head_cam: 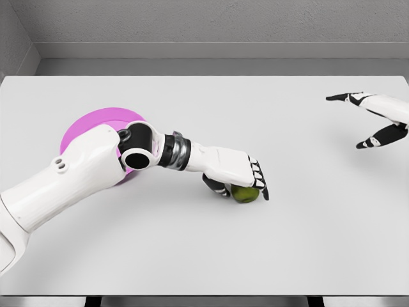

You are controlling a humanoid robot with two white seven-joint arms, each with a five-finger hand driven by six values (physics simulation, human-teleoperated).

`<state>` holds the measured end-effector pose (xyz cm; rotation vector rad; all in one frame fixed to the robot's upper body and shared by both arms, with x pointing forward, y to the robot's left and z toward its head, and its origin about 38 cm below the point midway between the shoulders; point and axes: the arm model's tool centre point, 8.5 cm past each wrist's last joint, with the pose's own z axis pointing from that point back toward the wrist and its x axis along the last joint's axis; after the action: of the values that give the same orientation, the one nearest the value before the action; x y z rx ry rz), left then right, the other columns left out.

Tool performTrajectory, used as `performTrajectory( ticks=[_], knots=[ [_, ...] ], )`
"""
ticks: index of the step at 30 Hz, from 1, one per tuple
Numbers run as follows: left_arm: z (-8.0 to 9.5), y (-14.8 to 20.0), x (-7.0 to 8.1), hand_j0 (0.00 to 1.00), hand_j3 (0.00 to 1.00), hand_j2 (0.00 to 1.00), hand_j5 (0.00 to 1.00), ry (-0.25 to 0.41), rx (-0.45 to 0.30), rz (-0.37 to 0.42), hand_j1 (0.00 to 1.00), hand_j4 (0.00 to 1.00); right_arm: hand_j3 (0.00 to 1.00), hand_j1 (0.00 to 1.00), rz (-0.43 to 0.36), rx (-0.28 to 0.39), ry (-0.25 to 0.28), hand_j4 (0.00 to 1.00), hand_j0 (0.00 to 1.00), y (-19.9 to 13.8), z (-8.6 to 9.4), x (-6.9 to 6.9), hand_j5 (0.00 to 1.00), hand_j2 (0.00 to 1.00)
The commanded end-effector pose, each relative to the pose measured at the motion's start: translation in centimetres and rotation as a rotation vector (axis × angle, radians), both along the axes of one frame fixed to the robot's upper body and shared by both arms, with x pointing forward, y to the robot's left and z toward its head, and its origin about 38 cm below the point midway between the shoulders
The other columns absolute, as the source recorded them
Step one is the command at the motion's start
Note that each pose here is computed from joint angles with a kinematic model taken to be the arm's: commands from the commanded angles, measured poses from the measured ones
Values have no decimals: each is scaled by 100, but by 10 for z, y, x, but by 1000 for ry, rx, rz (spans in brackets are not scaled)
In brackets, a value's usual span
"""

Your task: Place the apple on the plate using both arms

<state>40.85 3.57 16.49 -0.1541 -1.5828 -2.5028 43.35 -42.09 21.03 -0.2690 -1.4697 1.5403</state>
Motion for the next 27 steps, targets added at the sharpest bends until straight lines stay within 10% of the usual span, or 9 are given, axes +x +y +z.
performTrajectory(
  ticks=[1,23,27],
  knots=[
    [0,0,0,80,80,80,80,6,-2,3,80,80,100,100,-3,11,-1,100,100,1,0,1,100,100],
    [-8,-3,-1,79,79,79,79,11,17,0,79,79,100,100,2,8,-19,100,100,2,9,3,100,100],
    [-9,-3,-1,53,53,53,53,-1,28,-4,53,53,100,100,4,8,-19,100,100,2,8,3,100,100]
  ],
)
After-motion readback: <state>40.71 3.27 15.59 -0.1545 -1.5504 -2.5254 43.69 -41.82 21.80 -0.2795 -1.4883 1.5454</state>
